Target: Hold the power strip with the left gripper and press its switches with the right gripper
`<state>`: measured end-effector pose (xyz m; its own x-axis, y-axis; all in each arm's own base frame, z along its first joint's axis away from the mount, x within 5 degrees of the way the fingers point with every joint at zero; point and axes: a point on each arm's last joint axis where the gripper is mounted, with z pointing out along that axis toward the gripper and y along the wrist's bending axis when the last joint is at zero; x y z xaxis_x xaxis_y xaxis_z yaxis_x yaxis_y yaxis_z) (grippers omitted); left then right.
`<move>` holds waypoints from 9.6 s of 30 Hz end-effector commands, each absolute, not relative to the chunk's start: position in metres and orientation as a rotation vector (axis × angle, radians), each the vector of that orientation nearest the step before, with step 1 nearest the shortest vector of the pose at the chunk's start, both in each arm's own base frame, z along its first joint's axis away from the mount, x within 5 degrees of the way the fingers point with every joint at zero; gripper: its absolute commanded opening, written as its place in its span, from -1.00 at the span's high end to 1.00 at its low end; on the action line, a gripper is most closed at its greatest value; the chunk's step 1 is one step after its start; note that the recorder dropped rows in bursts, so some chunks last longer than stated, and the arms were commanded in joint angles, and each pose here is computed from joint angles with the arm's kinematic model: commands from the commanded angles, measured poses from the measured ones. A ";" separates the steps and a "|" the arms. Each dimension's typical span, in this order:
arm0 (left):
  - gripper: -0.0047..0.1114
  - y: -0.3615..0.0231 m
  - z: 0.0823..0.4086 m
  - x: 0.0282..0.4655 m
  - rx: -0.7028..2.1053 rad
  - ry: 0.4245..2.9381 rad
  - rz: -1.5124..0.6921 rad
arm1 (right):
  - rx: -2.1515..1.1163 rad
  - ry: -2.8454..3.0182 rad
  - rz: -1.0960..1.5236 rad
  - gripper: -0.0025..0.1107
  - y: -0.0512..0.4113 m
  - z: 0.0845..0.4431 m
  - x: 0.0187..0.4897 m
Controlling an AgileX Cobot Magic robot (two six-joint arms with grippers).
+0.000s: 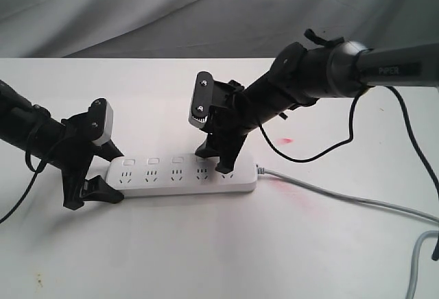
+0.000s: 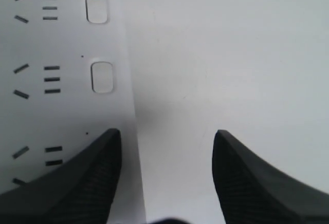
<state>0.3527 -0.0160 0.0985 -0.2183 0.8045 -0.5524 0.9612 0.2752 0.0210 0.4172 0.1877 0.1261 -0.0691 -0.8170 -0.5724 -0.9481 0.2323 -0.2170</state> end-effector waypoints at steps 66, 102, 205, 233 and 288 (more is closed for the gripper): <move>-0.27 -0.018 0.100 0.354 1.593 2.079 -0.454 | -1.670 1.984 0.285 0.06 0.152 0.096 0.399; -0.27 -0.018 0.100 0.354 1.593 2.079 -0.454 | -1.401 1.792 0.102 0.63 0.118 0.264 0.294; -0.27 -0.018 0.099 0.354 1.592 2.080 -0.451 | -0.006 1.667 -0.086 0.96 -0.002 0.197 0.056; -0.28 -0.020 0.101 0.356 1.524 2.087 -0.474 | -0.006 1.667 -0.086 0.96 -0.002 0.197 0.056; 0.91 -0.032 0.359 0.246 0.899 1.992 -0.314 | -0.003 1.666 -0.082 0.96 -0.002 0.197 0.056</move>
